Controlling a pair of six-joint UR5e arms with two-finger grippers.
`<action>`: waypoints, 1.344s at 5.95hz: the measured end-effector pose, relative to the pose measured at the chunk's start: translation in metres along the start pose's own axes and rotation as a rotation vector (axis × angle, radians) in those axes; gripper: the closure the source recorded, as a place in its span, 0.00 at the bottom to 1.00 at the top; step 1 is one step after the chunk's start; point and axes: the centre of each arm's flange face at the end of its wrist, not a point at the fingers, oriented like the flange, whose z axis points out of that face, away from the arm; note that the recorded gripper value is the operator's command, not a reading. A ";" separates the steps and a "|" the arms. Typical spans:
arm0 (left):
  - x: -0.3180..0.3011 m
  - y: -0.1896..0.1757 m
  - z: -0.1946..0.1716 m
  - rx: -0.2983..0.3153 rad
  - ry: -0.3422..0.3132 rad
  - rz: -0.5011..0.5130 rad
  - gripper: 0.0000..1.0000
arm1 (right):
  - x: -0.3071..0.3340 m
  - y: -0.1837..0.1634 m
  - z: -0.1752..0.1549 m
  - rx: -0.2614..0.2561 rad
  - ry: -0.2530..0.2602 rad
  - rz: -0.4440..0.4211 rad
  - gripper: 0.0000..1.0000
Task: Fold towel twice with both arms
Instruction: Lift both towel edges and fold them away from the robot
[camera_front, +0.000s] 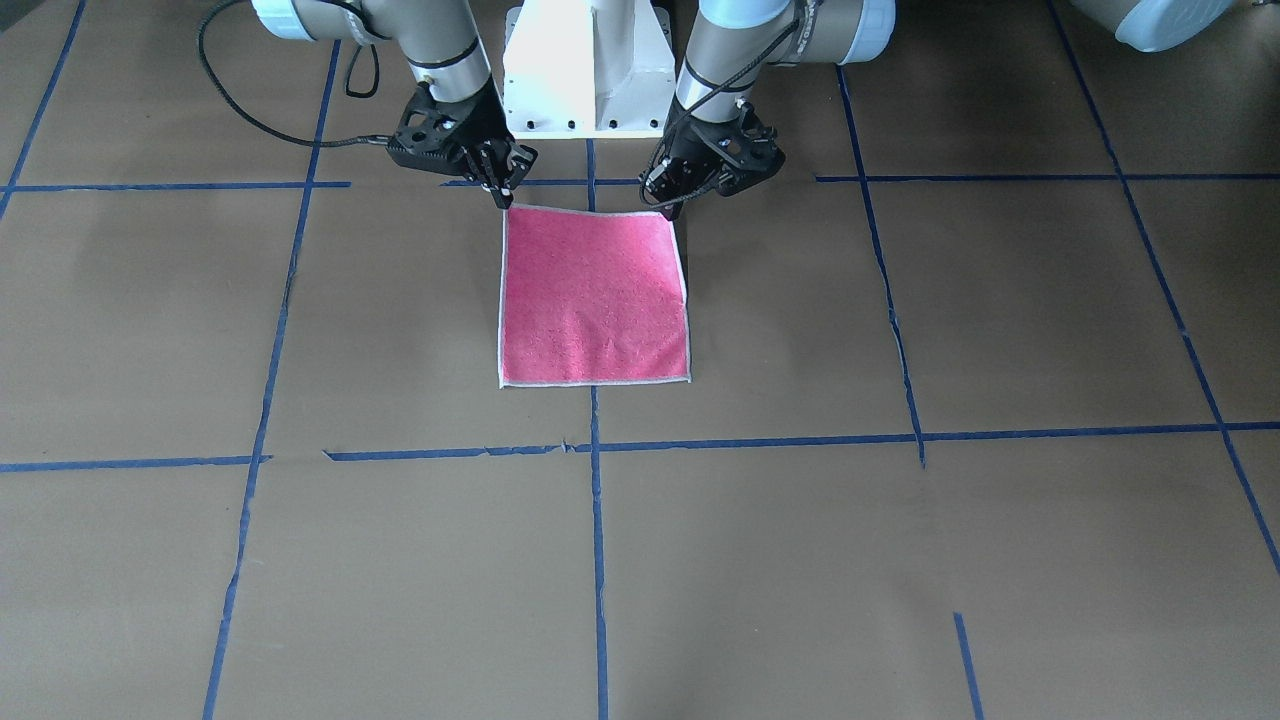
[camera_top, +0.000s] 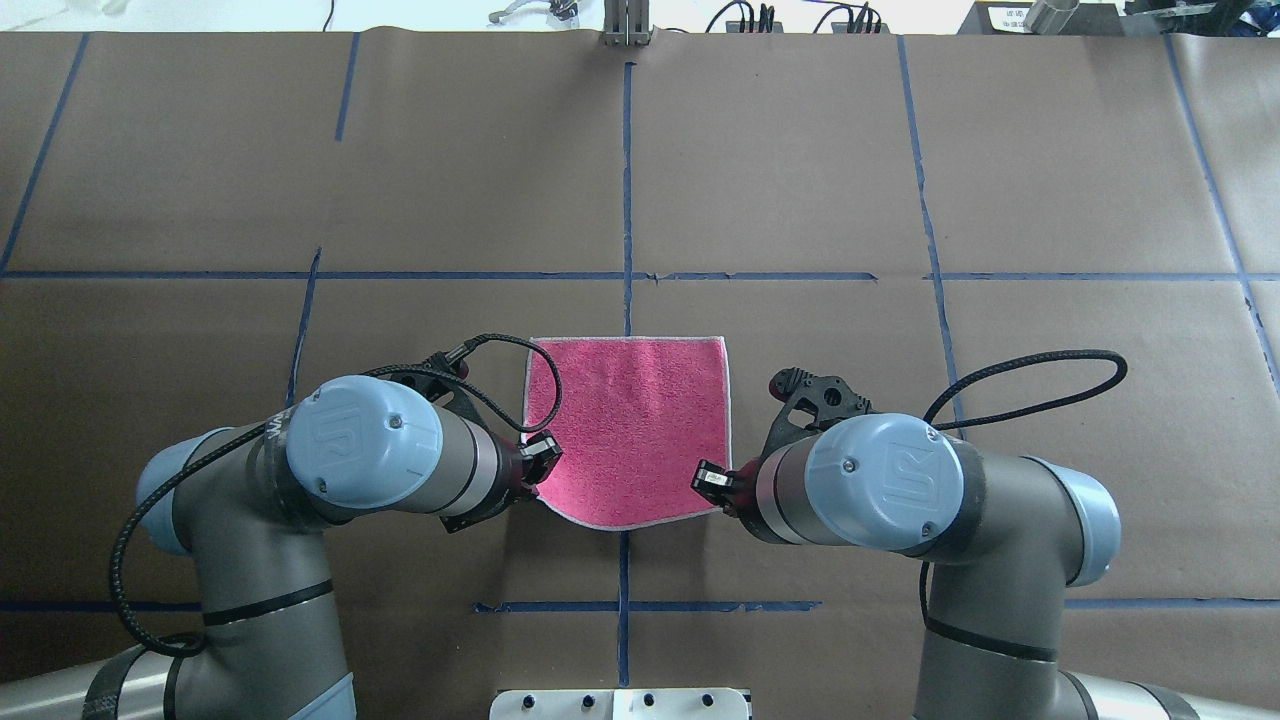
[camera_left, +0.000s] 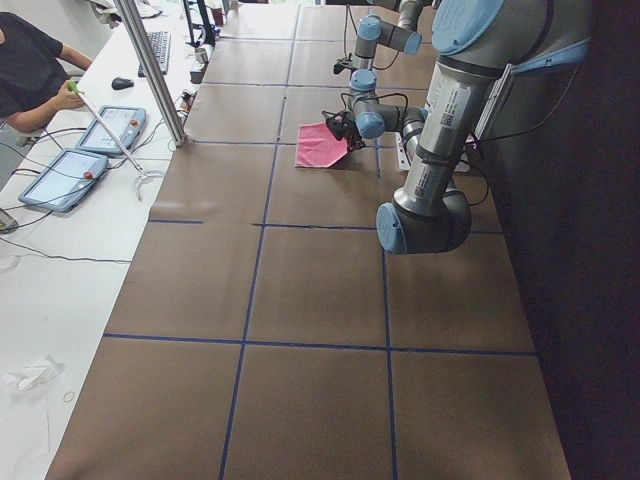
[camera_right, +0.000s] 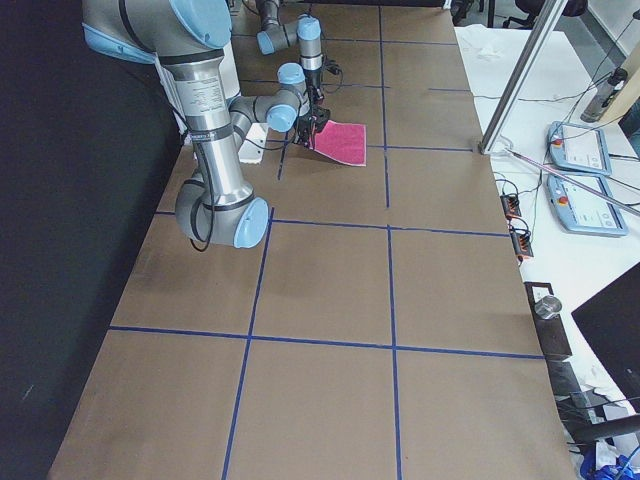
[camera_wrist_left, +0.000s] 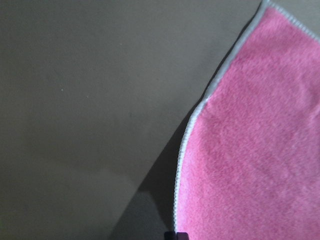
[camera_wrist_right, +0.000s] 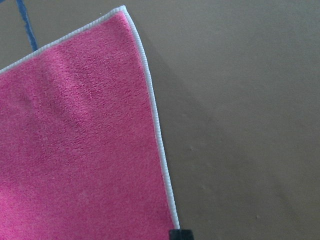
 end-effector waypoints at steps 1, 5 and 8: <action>0.002 -0.004 -0.006 0.004 0.012 -0.008 1.00 | 0.001 0.001 -0.003 -0.004 0.000 0.000 0.97; 0.039 -0.061 0.003 0.093 0.027 -0.065 1.00 | -0.034 -0.082 -0.003 0.095 -0.011 0.083 0.97; 0.057 -0.098 0.026 0.131 0.034 -0.092 1.00 | -0.068 -0.136 0.030 0.121 0.044 0.146 0.96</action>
